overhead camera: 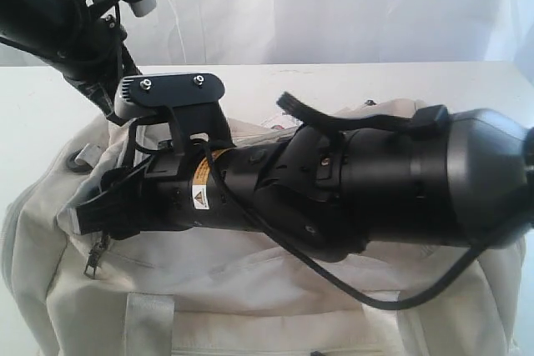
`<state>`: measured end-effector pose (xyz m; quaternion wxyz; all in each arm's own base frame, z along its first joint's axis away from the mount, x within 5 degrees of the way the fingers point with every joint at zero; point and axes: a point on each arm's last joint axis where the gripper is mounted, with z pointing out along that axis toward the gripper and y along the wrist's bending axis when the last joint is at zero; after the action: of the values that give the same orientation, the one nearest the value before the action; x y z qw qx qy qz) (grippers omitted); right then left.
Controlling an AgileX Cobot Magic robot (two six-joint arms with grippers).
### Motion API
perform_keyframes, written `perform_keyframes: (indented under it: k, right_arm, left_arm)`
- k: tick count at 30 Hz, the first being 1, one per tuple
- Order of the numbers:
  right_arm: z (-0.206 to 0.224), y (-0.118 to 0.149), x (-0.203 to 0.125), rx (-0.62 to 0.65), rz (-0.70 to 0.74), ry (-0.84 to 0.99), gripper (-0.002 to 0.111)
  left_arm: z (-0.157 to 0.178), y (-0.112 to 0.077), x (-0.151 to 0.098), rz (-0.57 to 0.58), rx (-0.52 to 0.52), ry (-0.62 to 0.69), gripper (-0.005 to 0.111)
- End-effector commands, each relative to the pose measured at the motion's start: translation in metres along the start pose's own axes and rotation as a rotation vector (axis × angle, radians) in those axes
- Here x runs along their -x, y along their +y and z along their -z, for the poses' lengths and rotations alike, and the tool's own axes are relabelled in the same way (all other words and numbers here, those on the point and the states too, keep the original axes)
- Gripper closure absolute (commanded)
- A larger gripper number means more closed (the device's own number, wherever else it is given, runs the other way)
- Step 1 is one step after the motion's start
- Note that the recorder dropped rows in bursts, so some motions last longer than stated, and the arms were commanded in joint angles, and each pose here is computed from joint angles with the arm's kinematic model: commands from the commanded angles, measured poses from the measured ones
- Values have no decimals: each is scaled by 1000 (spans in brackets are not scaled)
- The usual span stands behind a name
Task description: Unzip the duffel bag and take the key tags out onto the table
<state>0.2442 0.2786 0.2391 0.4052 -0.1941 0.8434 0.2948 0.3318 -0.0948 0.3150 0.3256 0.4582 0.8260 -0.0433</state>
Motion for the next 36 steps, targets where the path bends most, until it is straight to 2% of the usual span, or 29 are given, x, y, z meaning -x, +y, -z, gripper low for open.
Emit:
perform_keyframes:
  k: [1,6,9,20,30,36]
  right_arm:
    - [-8,2,-2,8,9,0,69]
    - [-15,5,-11,12,15,26,99]
    - [-16,8,-13,23,20,25,108]
    - [-17,10,-14,32,23,20,108]
    - [-17,11,-13,37,22,12,108]
    - [-17,11,-13,39,22,8,108]
  left_arm:
    - [-3,4,3,16,25,-21,107]
    - [-13,8,5,27,15,-19,107]
    - [-19,11,10,46,-9,-31,107]
    - [-37,21,26,48,-117,-37,107]
    - [-58,20,46,-3,-215,-8,107]
    - [-64,21,55,-22,-238,-9,107]
